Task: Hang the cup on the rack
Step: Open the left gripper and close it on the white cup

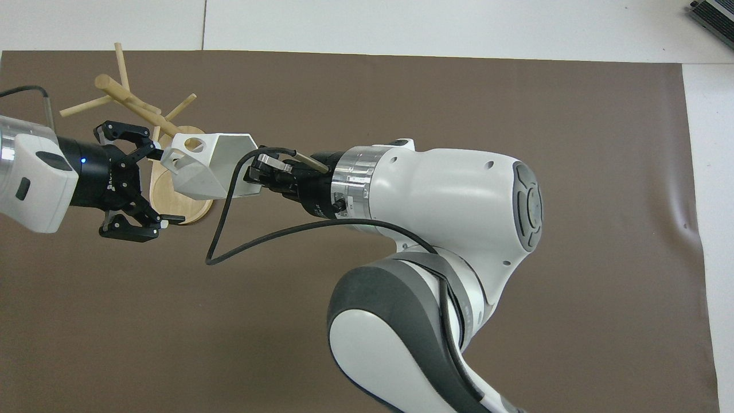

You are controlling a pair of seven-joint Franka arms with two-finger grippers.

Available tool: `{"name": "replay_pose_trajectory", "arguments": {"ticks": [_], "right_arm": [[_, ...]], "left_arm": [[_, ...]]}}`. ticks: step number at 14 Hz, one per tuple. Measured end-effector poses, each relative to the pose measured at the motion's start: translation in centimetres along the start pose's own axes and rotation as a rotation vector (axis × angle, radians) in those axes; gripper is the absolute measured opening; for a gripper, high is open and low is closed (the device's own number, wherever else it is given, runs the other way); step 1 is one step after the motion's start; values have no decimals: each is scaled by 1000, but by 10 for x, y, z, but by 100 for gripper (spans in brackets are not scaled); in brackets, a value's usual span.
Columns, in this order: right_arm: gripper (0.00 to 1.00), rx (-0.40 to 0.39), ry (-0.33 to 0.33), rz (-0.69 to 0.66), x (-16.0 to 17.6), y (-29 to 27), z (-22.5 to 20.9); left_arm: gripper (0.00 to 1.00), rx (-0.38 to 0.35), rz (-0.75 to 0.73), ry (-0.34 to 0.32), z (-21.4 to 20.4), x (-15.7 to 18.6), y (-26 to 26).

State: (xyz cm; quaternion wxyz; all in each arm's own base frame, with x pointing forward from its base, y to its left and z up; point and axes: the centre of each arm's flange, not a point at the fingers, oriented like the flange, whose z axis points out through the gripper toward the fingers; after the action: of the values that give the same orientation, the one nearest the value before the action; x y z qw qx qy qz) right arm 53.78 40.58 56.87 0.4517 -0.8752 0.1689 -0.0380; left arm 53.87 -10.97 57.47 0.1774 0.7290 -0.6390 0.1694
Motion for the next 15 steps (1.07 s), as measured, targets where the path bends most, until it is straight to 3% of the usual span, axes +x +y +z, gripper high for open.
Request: {"name": "replay_pose_trajectory", "arguments": {"ticks": [7, 11, 15], "right_arm": [[4, -15, -16, -45, -8, 5, 9], [4, 71, 7, -40, -18, -1, 12], [4, 75, -2, -55, -16, 10, 18]], "left_arm": [[100, -9, -13, 101, -2, 7, 0], [100, -4, -17, 114, 0, 9, 0], [100, -9, -21, 110, 11, 7, 5]]}}
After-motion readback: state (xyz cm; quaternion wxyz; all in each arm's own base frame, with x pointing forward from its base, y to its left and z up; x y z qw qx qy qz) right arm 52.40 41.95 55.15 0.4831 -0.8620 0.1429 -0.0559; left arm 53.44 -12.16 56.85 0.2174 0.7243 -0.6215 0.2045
